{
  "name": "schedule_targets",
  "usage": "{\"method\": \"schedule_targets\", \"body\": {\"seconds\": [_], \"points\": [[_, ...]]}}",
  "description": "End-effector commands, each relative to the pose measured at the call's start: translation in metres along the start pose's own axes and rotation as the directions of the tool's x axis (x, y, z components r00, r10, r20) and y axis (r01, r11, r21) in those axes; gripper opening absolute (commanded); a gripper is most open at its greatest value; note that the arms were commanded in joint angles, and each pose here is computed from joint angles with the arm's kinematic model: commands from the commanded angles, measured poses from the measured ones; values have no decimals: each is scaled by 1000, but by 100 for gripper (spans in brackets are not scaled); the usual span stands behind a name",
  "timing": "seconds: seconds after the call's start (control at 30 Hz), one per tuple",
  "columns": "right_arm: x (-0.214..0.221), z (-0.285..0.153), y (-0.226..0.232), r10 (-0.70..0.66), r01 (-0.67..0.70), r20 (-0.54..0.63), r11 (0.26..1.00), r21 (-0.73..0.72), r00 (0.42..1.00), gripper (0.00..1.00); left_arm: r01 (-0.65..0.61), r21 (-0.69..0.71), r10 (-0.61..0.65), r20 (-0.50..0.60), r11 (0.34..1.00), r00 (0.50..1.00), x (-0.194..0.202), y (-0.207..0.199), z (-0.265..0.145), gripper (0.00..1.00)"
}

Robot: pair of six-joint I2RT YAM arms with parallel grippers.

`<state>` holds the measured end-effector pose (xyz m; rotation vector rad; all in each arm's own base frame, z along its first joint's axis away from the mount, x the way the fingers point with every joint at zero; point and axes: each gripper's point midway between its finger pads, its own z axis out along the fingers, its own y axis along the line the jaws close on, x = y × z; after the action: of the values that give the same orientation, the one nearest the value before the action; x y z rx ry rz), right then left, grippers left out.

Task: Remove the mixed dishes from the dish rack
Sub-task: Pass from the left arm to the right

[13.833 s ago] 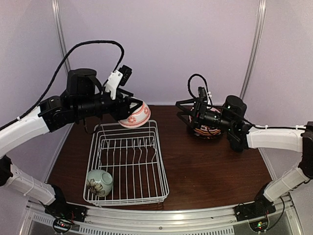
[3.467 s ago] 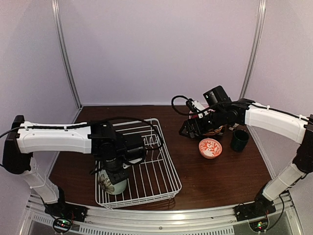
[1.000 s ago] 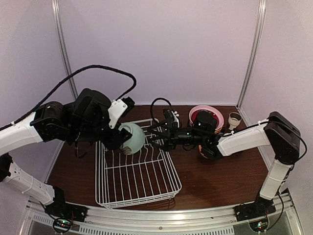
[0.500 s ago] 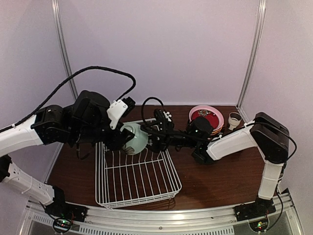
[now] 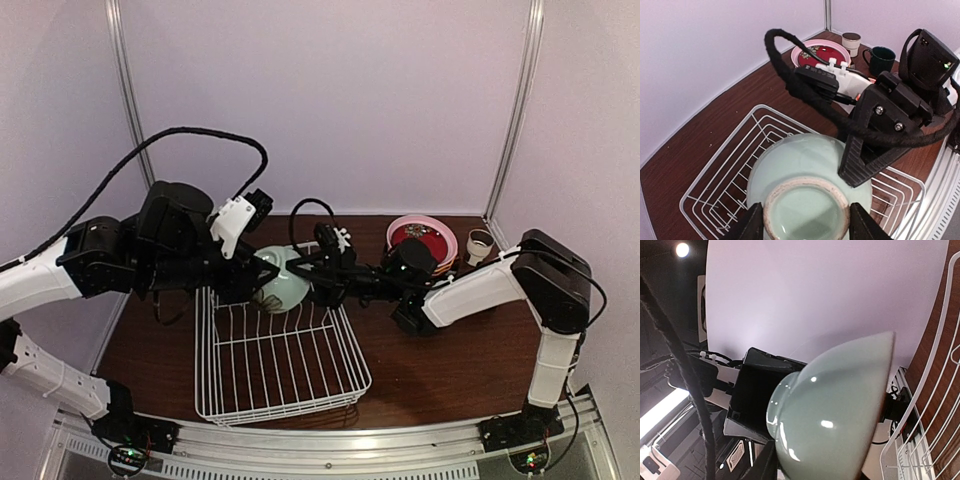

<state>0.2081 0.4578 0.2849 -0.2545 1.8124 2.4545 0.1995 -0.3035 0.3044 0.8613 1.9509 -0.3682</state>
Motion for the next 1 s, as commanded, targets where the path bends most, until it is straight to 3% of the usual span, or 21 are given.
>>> {"method": "schedule_targets", "body": {"seconds": [0.0,0.2,0.37,0.63,0.83,0.97], "points": [[15,4,70,-156,147,-20,960,-237,987,28,21,0,-21,80,1000,997,-16,3,-6,29],[15,1,77,-164,155,-12,951,-266,986,17,45,6,-45,92,999,995,-13,5,-10,39],[15,1,76,-161,153,-6,952,-265,987,0,62,-1,-61,109,998,992,-13,10,-17,59],[13,6,59,-196,192,-18,971,-142,980,0,104,-42,-96,148,994,984,-15,24,-31,97],[7,5,38,-321,328,-79,938,114,944,0,137,-90,-123,141,986,982,-11,37,-34,97],[-1,-13,18,-449,495,-209,778,387,869,0,167,-126,-148,153,978,977,-9,49,-36,97]]}}
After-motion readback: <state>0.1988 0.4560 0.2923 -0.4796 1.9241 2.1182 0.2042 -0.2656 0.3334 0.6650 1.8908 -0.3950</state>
